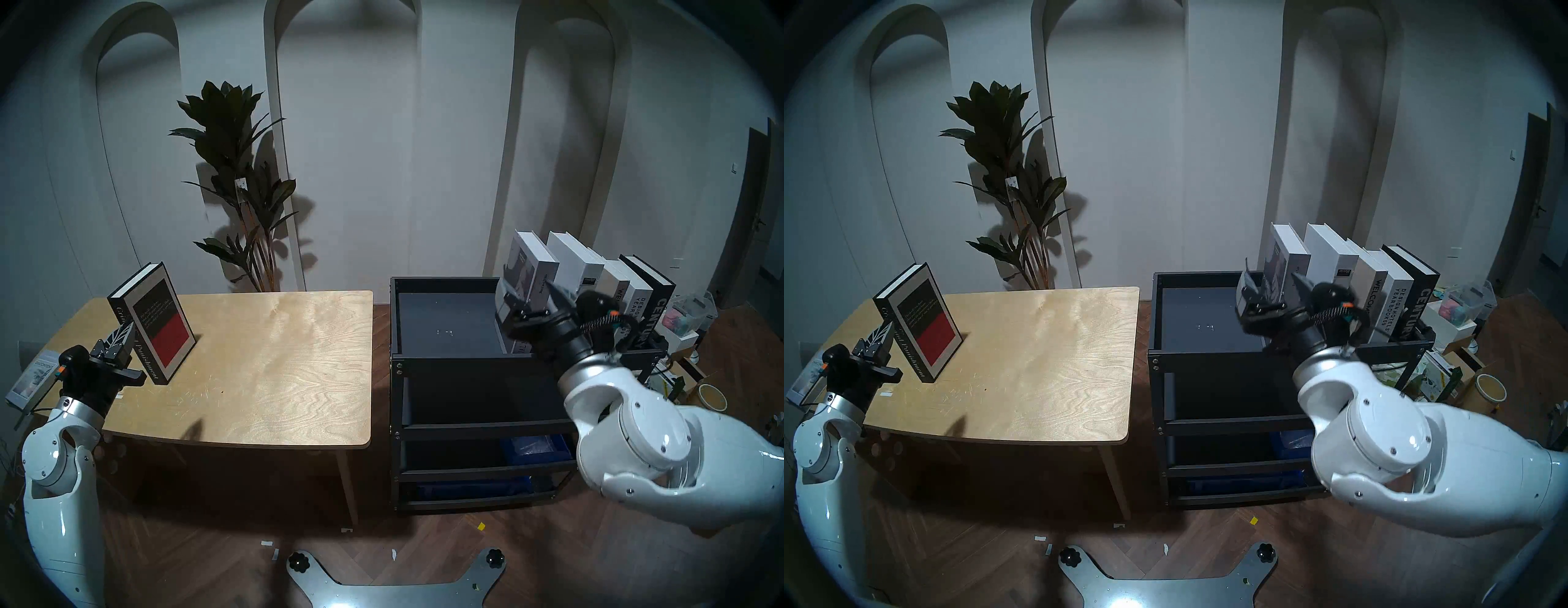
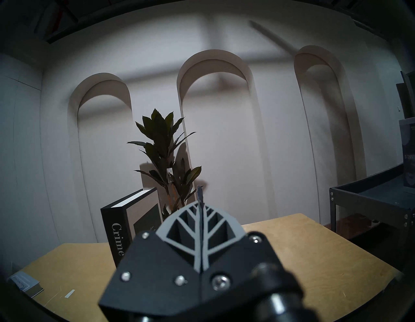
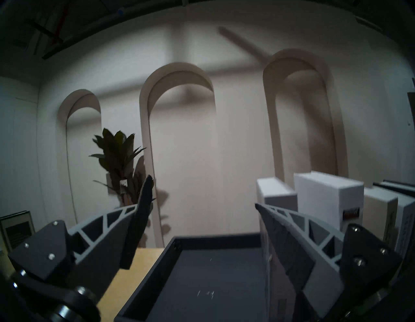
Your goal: Move the books from the display table onto the shelf, standing them upright with spines facing out and tallest at one end
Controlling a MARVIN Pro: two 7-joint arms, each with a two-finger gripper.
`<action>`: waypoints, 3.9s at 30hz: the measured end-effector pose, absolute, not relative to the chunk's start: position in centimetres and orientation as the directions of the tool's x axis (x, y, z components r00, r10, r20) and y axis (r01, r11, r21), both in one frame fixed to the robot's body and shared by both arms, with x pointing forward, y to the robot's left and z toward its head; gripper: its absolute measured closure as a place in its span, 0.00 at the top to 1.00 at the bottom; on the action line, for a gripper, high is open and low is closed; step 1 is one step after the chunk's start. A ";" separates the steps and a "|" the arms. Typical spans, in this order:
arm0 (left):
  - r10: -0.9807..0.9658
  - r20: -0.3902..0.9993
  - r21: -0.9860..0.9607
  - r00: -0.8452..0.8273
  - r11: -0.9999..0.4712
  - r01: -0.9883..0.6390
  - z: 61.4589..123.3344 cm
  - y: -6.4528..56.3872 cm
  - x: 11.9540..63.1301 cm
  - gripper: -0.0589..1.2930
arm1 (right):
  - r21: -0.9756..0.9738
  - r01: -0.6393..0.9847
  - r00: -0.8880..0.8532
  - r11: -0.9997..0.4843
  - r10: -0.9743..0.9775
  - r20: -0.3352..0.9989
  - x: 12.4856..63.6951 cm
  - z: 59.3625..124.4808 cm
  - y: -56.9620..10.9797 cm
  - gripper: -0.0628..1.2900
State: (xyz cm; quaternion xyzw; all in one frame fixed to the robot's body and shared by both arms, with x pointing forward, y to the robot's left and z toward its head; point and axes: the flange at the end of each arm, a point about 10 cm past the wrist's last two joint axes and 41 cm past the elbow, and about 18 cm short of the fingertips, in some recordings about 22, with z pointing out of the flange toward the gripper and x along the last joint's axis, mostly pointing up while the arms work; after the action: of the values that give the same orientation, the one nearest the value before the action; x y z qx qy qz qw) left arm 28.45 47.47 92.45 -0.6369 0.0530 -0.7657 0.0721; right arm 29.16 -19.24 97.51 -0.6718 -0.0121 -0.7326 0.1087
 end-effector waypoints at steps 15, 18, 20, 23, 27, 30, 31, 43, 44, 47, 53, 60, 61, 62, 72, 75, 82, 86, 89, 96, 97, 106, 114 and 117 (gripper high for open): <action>-0.212 0.957 -0.217 -0.198 -0.976 -0.004 91.6 48.0 29.6 0.02 | -0.065 0.176 -0.006 -0.982 -0.067 0.998 24.2 88.6 -20.2 0.95; -0.219 0.954 -0.229 -0.204 -0.973 -0.026 91.3 47.4 29.9 0.02 | -0.044 0.163 -0.044 -0.986 -0.052 0.998 24.8 87.3 -20.7 0.95; -0.225 0.952 -0.238 -0.209 -0.971 -0.037 91.2 47.1 30.0 0.02 | -0.033 0.158 -0.067 -0.987 -0.044 0.997 25.4 86.6 -20.9 0.95; -0.233 0.948 -0.249 -0.216 -0.967 -0.047 91.1 46.8 30.1 0.02 | -0.021 0.158 -0.094 -0.987 -0.036 0.995 26.3 85.9 -21.1 0.95; -0.248 0.942 -0.265 -0.228 -0.963 -0.047 91.2 46.9 30.1 0.02 | -0.014 0.172 -0.119 -0.985 -0.035 0.992 27.3 84.9 -20.8 0.95; -0.258 0.936 -0.275 -0.237 -0.960 -0.041 91.4 47.1 30.0 0.02 | -0.017 0.184 -0.117 -0.983 -0.039 0.992 27.6 83.8 -20.4 0.95; -0.262 0.935 -0.279 -0.240 -0.959 -0.039 91.4 47.2 29.9 0.02 | -0.019 0.188 -0.113 -0.982 -0.041 0.993 27.7 83.3 -20.2 0.95; -0.278 0.920 -0.297 -0.275 -0.954 -0.030 91.8 47.6 29.8 0.02 | -0.077 0.197 -0.124 -0.977 -0.102 0.987 28.6 80.5 -17.7 0.95; -0.278 0.919 -0.297 -0.278 -0.954 -0.031 91.9 47.6 29.8 0.02 | -0.083 0.192 -0.131 -0.978 -0.109 0.985 28.8 80.4 -17.5 0.95; -0.277 0.918 -0.298 -0.283 -0.954 -0.031 91.9 47.6 29.8 0.02 | -0.094 0.179 -0.151 -0.979 -0.122 0.981 29.2 80.2 -17.1 0.95; -0.249 0.926 -0.269 -0.285 -0.963 -0.032 91.8 47.8 30.2 0.02 | -0.117 0.156 -0.198 -0.981 -0.147 0.969 30.0 80.0 -16.3 0.95; -0.231 0.941 -0.241 -0.245 -0.971 -0.008 91.2 49.8 31.2 0.02 | -0.137 0.151 -0.225 -0.979 -0.169 0.960 30.2 80.3 -15.6 0.95; -0.239 0.940 -0.247 -0.243 -0.969 -0.003 91.3 50.2 31.2 0.02 | -0.139 0.151 -0.227 -0.979 -0.171 0.959 30.2 80.3 -15.5 0.95; -0.250 0.938 -0.257 -0.240 -0.966 0.003 91.6 50.5 31.3 0.02 | -0.141 0.151 -0.229 -0.978 -0.173 0.958 30.2 80.4 -15.5 0.95; -0.419 0.889 -0.409 -0.186 -0.908 0.092 94.6 54.7 32.1 0.02 | -0.153 0.148 -0.242 -0.977 -0.186 0.952 30.3 80.6 -15.1 0.95; -0.443 0.882 -0.429 -0.162 -0.896 0.117 95.2 55.7 33.0 0.02 | -0.155 0.146 -0.246 -0.977 -0.187 0.951 30.3 80.7 -15.0 0.95; -0.432 0.894 -0.418 -0.116 -0.899 0.132 95.1 56.5 35.2 0.02 | -0.156 0.144 -0.252 -0.977 -0.189 0.949 30.3 80.7 -15.0 0.95; -0.372 0.918 -0.356 -0.134 -0.925 0.131 95.3 56.6 36.2 0.02 | -0.156 0.145 -0.254 -0.977 -0.189 0.948 30.3 80.7 -14.9 0.95; -0.310 0.933 -0.292 -0.184 -0.949 0.122 96.4 56.8 36.5 0.02 | -0.156 0.147 -0.256 -0.977 -0.190 0.948 30.3 80.7 -14.9 0.95; -0.202 0.931 -0.194 -0.303 -0.979 0.057 99.9 56.7 35.7 0.52 | -0.155 0.149 -0.259 -0.977 -0.190 0.947 30.4 80.7 -14.8 0.95; -0.193 0.931 -0.188 -0.310 -0.981 0.047 100.1 56.7 35.6 0.77 | -0.155 0.149 -0.259 -0.977 -0.190 0.947 30.4 80.7 -14.8 0.95; -0.103 0.966 -0.123 -0.238 -0.990 -0.069 97.7 58.0 35.8 0.97 | -0.154 0.152 -0.263 -0.976 -0.190 0.946 30.4 80.8 -14.8 0.95; -0.090 0.982 -0.101 -0.167 -0.993 -0.057 94.9 59.6 37.1 0.97 | -0.154 0.153 -0.264 -0.976 -0.191 0.945 30.4 80.8 -14.8 0.95; -0.093 0.982 -0.103 -0.166 -0.993 -0.052 95.0 60.0 37.5 0.97 | -0.155 0.153 -0.264 -0.976 -0.191 0.945 30.4 80.8 -14.8 0.95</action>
State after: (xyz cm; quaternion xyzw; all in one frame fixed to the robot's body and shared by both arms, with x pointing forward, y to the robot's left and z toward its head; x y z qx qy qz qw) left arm 37.54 60.03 94.99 -0.6454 0.0560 -0.7616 0.0133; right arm 30.36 -14.77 80.77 -0.5968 0.0159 -0.7949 0.1083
